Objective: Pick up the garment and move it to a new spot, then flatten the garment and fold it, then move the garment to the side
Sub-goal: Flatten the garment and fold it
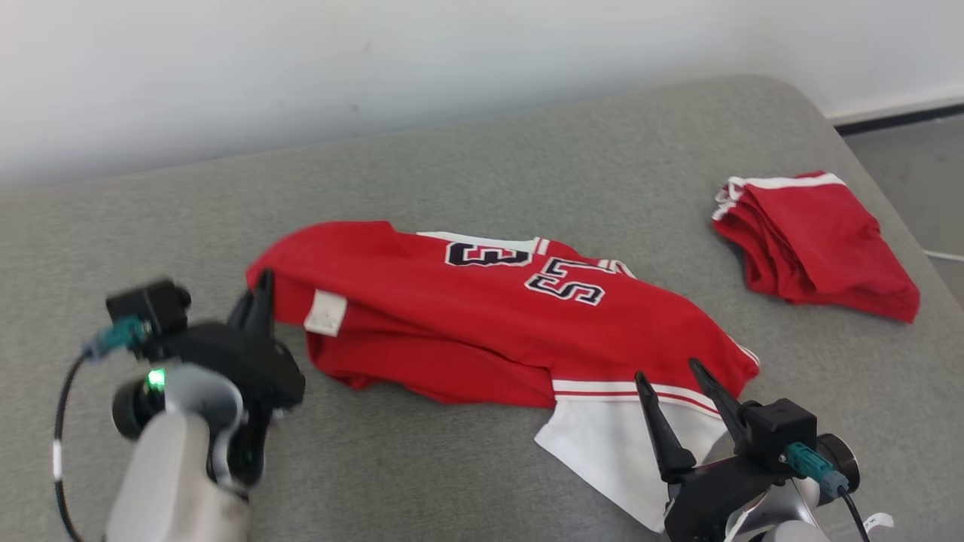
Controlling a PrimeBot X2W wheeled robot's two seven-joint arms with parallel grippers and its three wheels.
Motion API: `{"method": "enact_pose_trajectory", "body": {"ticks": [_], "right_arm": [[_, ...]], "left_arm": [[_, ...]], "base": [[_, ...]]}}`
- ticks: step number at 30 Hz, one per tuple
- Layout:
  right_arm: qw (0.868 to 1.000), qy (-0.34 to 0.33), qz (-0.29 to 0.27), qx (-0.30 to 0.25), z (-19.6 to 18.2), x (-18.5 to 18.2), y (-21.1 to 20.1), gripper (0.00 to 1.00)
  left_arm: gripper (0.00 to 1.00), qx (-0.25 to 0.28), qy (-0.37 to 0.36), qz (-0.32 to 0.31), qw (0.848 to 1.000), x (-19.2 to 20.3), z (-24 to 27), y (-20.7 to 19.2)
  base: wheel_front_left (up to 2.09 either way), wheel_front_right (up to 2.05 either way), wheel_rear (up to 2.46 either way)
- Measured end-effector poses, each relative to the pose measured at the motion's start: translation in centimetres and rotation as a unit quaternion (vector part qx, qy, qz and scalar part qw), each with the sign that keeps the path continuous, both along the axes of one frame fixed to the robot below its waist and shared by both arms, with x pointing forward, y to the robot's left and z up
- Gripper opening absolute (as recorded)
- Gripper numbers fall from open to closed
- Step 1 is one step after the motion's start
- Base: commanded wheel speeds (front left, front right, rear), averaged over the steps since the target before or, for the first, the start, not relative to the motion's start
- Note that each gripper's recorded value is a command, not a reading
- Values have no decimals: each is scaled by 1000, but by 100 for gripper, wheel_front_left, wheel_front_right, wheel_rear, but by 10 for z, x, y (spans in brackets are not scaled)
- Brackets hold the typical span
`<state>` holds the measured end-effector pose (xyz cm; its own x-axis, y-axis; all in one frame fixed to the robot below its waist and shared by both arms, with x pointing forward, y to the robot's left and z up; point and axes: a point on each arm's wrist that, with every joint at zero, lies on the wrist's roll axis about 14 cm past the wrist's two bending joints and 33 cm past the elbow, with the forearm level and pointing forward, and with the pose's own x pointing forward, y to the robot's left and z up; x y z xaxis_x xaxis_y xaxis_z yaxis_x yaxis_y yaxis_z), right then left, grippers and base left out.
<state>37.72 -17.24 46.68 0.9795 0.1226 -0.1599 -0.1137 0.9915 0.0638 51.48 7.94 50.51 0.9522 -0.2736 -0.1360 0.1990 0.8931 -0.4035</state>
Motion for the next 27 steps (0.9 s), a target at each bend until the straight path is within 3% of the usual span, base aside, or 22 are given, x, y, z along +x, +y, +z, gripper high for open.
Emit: {"method": "enact_pose_trajectory", "body": {"ticks": [3,7,17,18,19,20,27], "right_arm": [[1000,-3,6,3,2,0,5,100],[1000,-12,21,6,10,-2,17,100],[999,-34,39,10,25,-2,32,100],[999,-35,40,10,26,-1,32,100],[999,-35,40,11,26,-2,32,100],[999,-34,39,11,26,-2,32,100],[999,-37,31,17,27,-2,28,100]], "left_arm": [[0,-14,10,6,1000,-21,-7,9],[0,-21,36,25,999,-78,-25,29],[0,-2,92,77,993,-143,-55,61],[27,8,99,76,992,-147,-60,61],[92,21,106,70,992,-150,-65,60],[100,25,110,74,991,-152,-69,62],[100,52,75,95,991,-152,-69,72]], "base": [[0,0,0],[0,0,0],[0,0,0],[0,0,0],[0,0,0],[0,0,0],[0,0,0]]}}
